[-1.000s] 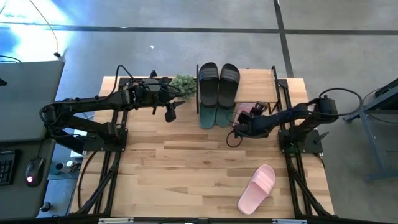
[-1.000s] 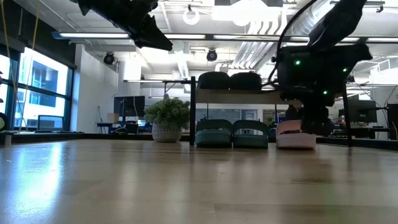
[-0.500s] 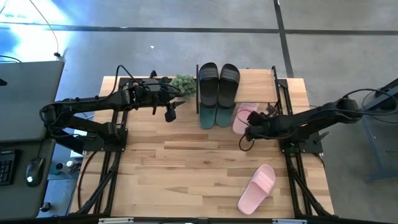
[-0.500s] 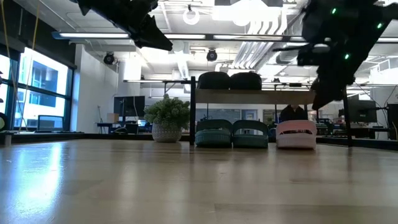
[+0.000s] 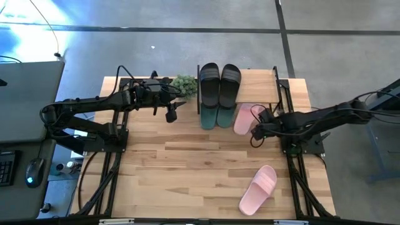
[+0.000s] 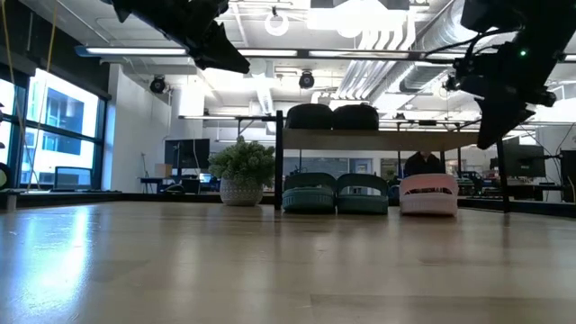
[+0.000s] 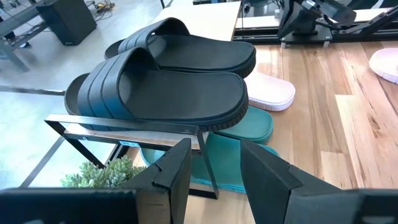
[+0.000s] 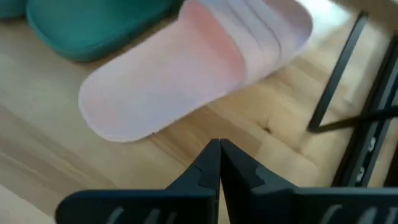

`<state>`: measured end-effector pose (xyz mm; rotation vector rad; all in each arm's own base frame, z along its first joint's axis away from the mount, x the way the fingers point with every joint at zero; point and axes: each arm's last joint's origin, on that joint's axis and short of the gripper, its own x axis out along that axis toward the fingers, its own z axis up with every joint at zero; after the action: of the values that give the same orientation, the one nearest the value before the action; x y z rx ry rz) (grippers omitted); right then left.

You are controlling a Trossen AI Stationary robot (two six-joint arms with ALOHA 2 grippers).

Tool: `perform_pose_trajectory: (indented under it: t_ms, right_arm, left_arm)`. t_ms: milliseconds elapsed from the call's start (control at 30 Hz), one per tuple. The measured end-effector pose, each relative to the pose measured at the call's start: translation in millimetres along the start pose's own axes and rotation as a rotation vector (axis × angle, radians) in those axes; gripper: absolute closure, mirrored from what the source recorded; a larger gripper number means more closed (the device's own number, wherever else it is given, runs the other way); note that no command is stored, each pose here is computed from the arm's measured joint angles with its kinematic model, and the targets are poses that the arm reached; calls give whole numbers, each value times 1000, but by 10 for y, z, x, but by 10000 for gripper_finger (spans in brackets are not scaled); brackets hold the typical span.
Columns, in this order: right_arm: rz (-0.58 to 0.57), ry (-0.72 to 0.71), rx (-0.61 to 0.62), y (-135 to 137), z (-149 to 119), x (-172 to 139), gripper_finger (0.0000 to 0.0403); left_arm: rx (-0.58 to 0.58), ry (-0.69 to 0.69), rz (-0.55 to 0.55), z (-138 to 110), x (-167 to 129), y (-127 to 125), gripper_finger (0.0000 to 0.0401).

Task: Pick and place slides into the shelf
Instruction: Put the left pink slide under the shelf

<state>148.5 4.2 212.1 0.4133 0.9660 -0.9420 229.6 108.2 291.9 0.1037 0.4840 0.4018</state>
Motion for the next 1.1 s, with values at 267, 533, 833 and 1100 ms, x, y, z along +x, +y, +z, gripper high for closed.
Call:
perform_pose_trajectory:
  t_ms: [267, 533, 833, 1100]
  right_arm:
    - [-82, 7, 47, 35, -59, 180, 403]
    - [15, -81, 161, -137, -449, 673, 403]
    - [-28, -191, 267, -274, -519, 861, 403]
    - [-9, -270, 371, -253, -379, 898, 403]
  left_arm:
    - [0, 0, 0, 0, 0, 0, 279]
    - [0, 0, 0, 0, 0, 0, 279]
    - [0, 0, 0, 0, 0, 0, 279]
    - [0, 0, 0, 0, 0, 1, 279]
